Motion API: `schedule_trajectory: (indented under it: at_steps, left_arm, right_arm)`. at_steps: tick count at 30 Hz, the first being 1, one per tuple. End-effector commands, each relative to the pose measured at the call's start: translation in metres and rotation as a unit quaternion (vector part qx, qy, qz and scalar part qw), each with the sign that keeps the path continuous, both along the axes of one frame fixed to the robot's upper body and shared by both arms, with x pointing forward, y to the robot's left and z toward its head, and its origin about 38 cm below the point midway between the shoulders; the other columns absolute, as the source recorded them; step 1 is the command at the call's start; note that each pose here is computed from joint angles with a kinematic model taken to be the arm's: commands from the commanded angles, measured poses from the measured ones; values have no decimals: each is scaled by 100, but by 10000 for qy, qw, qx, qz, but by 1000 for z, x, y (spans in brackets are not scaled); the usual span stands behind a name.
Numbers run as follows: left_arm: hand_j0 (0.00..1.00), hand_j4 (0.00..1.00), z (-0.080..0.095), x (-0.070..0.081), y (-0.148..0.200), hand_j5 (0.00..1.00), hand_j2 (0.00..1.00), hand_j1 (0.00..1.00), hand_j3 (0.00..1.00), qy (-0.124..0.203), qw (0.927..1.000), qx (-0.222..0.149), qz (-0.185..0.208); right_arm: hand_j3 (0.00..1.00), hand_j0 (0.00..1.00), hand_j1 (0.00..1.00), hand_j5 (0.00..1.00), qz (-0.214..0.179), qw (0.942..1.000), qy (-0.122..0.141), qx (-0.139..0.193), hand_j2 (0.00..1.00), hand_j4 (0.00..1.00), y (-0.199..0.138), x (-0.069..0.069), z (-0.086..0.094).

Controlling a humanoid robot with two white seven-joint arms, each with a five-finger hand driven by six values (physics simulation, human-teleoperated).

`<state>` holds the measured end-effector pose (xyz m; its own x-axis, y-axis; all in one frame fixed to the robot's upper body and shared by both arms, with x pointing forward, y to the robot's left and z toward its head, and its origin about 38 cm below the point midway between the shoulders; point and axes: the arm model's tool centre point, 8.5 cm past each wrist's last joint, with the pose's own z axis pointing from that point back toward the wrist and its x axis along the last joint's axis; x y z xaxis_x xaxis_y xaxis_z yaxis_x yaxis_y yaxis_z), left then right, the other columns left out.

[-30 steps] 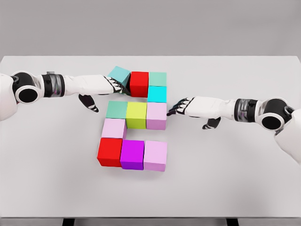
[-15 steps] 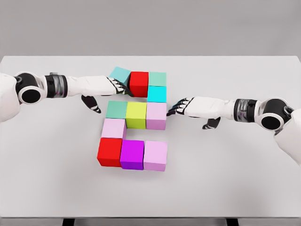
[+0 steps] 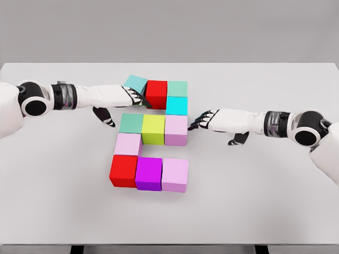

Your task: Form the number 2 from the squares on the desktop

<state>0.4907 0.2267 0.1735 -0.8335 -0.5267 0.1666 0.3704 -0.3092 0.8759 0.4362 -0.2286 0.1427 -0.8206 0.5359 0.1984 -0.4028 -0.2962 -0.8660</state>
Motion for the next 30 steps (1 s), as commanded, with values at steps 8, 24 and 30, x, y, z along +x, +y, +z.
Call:
schedule_trajectory:
  at_steps: [8, 24, 30]
  left_arm:
    - [100, 100, -3, -1, 17, 100, 100, 100, 100, 38, 9998, 49, 168]
    - [100, 100, -1, 17, 80, 100, 100, 100, 100, -6, 9942, 313, 1032]
    - [100, 100, -4, 25, 88, 100, 100, 100, 100, 4, 9915, 340, 1259]
  right_arm:
    - [100, 100, 100, 100, -15, 10000, 14, 19, 100, 100, -1, 0, 0]
    - [100, 100, 100, 100, -20, 10000, 21, 13, 100, 100, -1, 0, 0]
    - [100, 100, 100, 100, -15, 10000, 31, 15, 100, 100, -1, -1, -1]
